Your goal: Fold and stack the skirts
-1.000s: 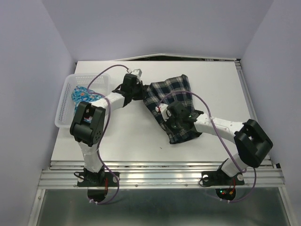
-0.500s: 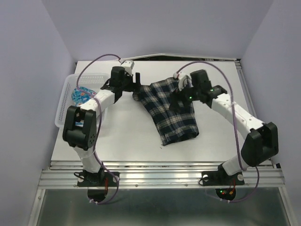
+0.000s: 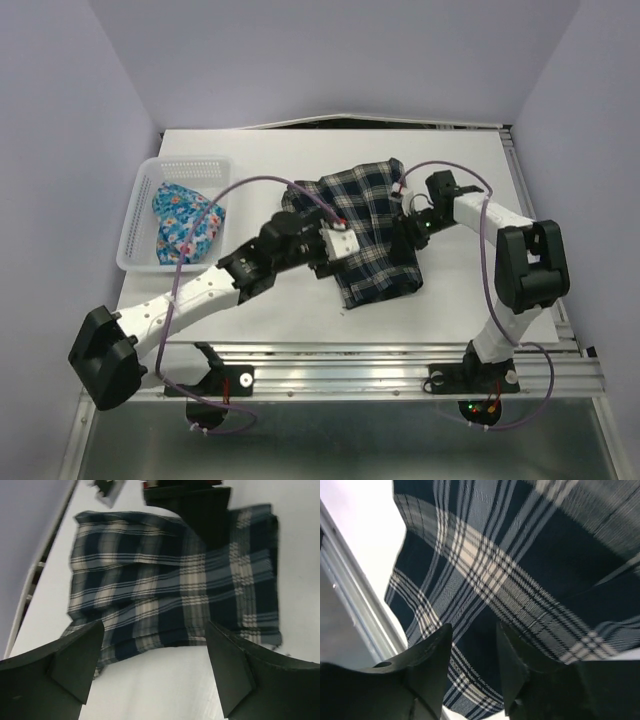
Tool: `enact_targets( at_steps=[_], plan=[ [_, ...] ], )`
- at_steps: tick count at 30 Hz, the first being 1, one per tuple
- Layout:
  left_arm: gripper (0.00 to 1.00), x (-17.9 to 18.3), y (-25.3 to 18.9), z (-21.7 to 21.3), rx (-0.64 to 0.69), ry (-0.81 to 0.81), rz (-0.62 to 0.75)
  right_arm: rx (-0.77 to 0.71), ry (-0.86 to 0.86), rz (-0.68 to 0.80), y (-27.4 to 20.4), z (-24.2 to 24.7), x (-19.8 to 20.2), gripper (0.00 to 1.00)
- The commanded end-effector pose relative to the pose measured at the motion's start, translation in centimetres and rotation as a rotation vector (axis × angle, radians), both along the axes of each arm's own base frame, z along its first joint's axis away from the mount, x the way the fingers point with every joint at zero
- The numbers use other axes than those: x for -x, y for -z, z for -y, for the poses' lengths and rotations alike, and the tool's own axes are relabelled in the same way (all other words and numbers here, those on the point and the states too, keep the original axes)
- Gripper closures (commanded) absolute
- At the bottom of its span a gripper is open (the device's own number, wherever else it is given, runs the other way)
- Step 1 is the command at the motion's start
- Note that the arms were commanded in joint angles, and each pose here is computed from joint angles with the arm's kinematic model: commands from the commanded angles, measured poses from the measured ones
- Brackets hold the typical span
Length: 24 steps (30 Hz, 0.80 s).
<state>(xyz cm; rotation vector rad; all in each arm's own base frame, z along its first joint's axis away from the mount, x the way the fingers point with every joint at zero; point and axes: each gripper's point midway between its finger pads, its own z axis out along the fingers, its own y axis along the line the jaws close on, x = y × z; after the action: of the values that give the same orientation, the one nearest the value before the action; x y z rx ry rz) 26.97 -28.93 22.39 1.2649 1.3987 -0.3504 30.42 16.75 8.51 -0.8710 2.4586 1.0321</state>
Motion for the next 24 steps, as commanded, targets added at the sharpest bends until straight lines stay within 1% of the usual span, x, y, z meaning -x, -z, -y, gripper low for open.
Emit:
enact_targets(
  at_steps=[1,2,3,4,5,6,8,9,10,12,13,14,15,17,19,20,23,24],
  plan=[
    [0.1,2.1,2.2,1.6,-0.171,0.067,0.073,-0.079,-0.031,-0.123,1.1,-1.7,3.1,0.58],
    [0.17,3.2,3.0,2.3,-0.175,0.09,0.021,-0.075,-0.027,-0.166,1.8,-2.1,3.9,0.59],
    [0.18,3.6,3.3,2.7,-0.174,0.104,-0.003,-0.068,-0.024,-0.226,2.7,-2.4,5.3,0.59],
    [0.2,4.0,3.5,3.0,-0.161,0.127,-0.02,-0.06,-0.038,-0.263,3.7,-3.2,6.2,0.62],
    [0.21,4.1,3.8,2.9,-0.166,0.128,-0.023,-0.062,-0.035,-0.298,3.7,-3.6,6.9,0.64],
    [0.22,4.2,3.5,3.0,-0.156,0.134,-0.013,-0.071,-0.032,-0.391,4.6,-4.1,7.7,0.65],
    [0.23,3.6,3.2,2.8,-0.152,0.114,0.023,-0.113,-0.024,-0.477,5.0,-5.2,7.8,0.65],
    [0.24,3.2,2.8,2.5,-0.136,0.096,0.029,-0.113,-0.004,-0.557,6.0,-5.7,8.1,0.65],
    [0.26,2.8,2.3,2.3,-0.12,0.084,0.027,-0.117,0.004,-0.578,6.3,-6.2,7.9,0.66],
    [0.24,1.8,1.7,1.6,-0.106,0.067,0.005,-0.154,0.066,-0.636,6.9,-7.2,6.9,0.66],
    [0.15,2.0,1.8,1.4,-0.124,0.077,0.005,-0.156,0.075,-0.642,7.1,-7.8,6.7,0.66],
    [0.09,2.2,2.1,1.3,-0.141,0.098,0.003,-0.175,0.079,-0.602,7.4,-8.2,5.7,0.66],
    [0.03,2.5,1.5,1.2,-0.13,0.109,0.022,-0.181,0.08,-0.591,7.5,-8.4,5.3,0.65],
    [0.02,3.3,1.7,1.0,-0.133,0.148,0.044,-0.202,0.062,-0.548,6.7,-8.7,4.3,0.64],
    [0.02,4.2,2.2,0.7,-0.152,0.183,0.083,-0.23,0.044,-0.456,3.8,-8.9,3.7,0.63],
    [0.02,4.7,2.5,0.9,-0.164,0.203,0.094,-0.245,0.039,-0.43,2.4,-9.0,3.7,0.59],
    [0.02,7.1,4.1,0.9,-0.218,0.335,0.136,-0.258,0.057,-0.401,-0.9,-8.4,5.3,0.53],
    [0.01,7.6,5.0,1.1,-0.242,0.363,0.14,-0.25,0.07,-0.41,-1.0,-8.2,5.8,0.52]
  ],
)
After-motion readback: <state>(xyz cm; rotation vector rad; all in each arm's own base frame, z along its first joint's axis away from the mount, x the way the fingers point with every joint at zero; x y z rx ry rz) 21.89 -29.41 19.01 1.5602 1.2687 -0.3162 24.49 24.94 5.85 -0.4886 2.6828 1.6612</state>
